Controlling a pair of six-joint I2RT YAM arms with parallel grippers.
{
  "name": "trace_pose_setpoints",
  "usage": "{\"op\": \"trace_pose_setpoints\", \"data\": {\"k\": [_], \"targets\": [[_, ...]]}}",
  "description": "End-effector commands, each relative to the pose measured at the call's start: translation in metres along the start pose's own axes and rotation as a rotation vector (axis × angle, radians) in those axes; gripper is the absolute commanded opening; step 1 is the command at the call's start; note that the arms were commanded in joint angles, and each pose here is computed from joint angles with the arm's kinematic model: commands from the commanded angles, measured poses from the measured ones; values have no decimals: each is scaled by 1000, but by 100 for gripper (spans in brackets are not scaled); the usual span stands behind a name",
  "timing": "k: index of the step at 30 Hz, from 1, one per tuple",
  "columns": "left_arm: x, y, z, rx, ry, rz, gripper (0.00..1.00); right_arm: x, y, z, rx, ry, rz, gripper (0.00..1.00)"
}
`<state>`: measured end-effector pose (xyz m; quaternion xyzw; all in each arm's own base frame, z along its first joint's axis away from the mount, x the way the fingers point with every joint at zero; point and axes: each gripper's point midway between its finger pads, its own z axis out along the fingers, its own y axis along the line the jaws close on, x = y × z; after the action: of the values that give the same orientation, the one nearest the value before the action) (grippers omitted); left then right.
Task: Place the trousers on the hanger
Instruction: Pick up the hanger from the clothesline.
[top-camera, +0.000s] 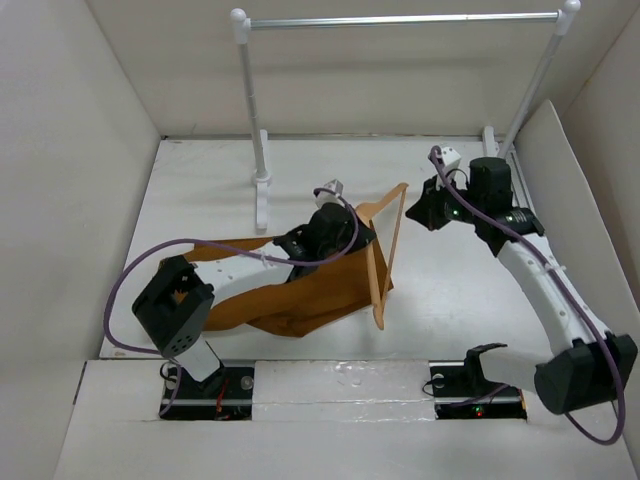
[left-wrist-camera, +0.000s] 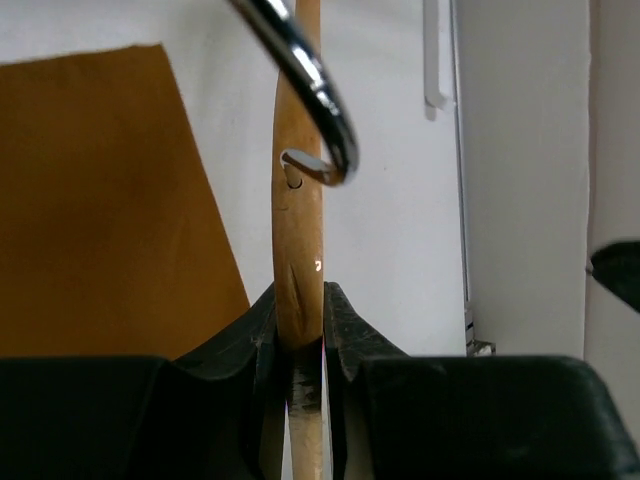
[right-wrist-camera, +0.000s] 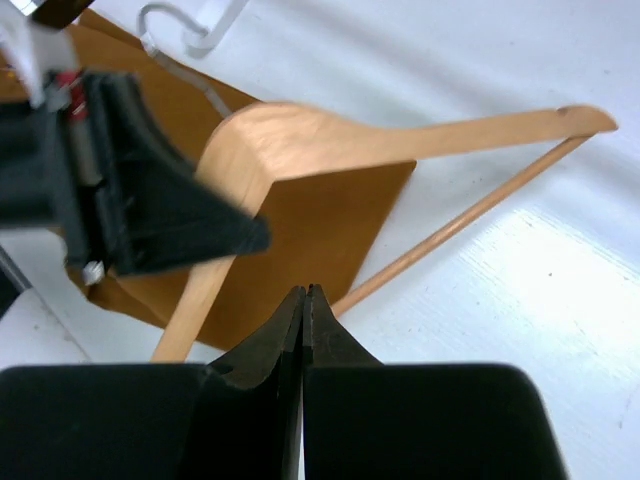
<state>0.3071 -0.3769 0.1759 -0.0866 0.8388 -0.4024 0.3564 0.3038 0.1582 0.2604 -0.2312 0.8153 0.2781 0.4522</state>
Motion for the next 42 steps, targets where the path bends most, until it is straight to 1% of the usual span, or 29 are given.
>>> {"op": "trace_pose_setpoints", "data": {"k": [1, 2, 3, 5, 6, 7, 8, 9, 11, 14, 16, 20, 25, 27, 30, 33, 35, 39, 41, 42], "targets": [[-29, -18, -7, 44, -200, -178, 0, 5, -26, 30, -18, -12, -58, 0], [-15, -20, -6, 39, -187, -185, 0, 5, -30, 38, -23, -27, -67, 3], [-13, -12, -4, 4, -223, -190, 0, 7, -37, 42, -16, -31, -60, 4], [5, -16, -3, -12, -239, -179, 0, 17, -49, 56, -17, -39, -53, 7], [5, -11, 1, -44, -271, -195, 0, 27, -59, 63, 0, -35, -29, 15], [5, -7, 3, -57, -279, -192, 0, 31, -60, 66, -2, -24, -16, 15], [8, -8, 4, -58, -285, -225, 0, 34, -63, 71, 1, -30, -18, 20], [7, -3, 6, -65, -304, -239, 0, 46, -67, 75, 6, -10, -4, 29], [11, 6, 10, -92, -330, -253, 0, 59, -67, 88, -38, 4, 0, 37], [20, 20, 22, -127, -329, -249, 0, 77, -66, 101, -66, 66, -28, 39], [29, 31, 28, -172, -325, -243, 0, 81, -67, 105, -67, 81, -62, 41], [39, 55, 29, -233, -321, -263, 0, 109, -63, 117, -112, 167, -46, 43], [49, 63, 25, -248, -301, -252, 0, 119, -53, 124, -130, 181, -65, 40], [51, 59, 27, -238, -286, -246, 0, 117, -50, 127, -134, 172, -74, 40], [57, 63, 31, -250, -263, -234, 0, 119, -37, 135, -175, 192, -91, 41], [62, 69, 30, -260, -251, -229, 0, 126, -34, 140, -176, 210, -56, 42], [63, 71, 29, -261, -248, -233, 0, 130, -32, 143, -171, 214, -31, 46], [66, 69, 31, -255, -230, -225, 0, 141, -44, 145, -103, 243, -10, 51], [68, 70, 32, -257, -224, -217, 0, 146, -42, 146, -101, 256, -3, 56], [69, 70, 33, -257, -219, -217, 0, 151, -43, 147, -95, 271, 3, 57]]}}
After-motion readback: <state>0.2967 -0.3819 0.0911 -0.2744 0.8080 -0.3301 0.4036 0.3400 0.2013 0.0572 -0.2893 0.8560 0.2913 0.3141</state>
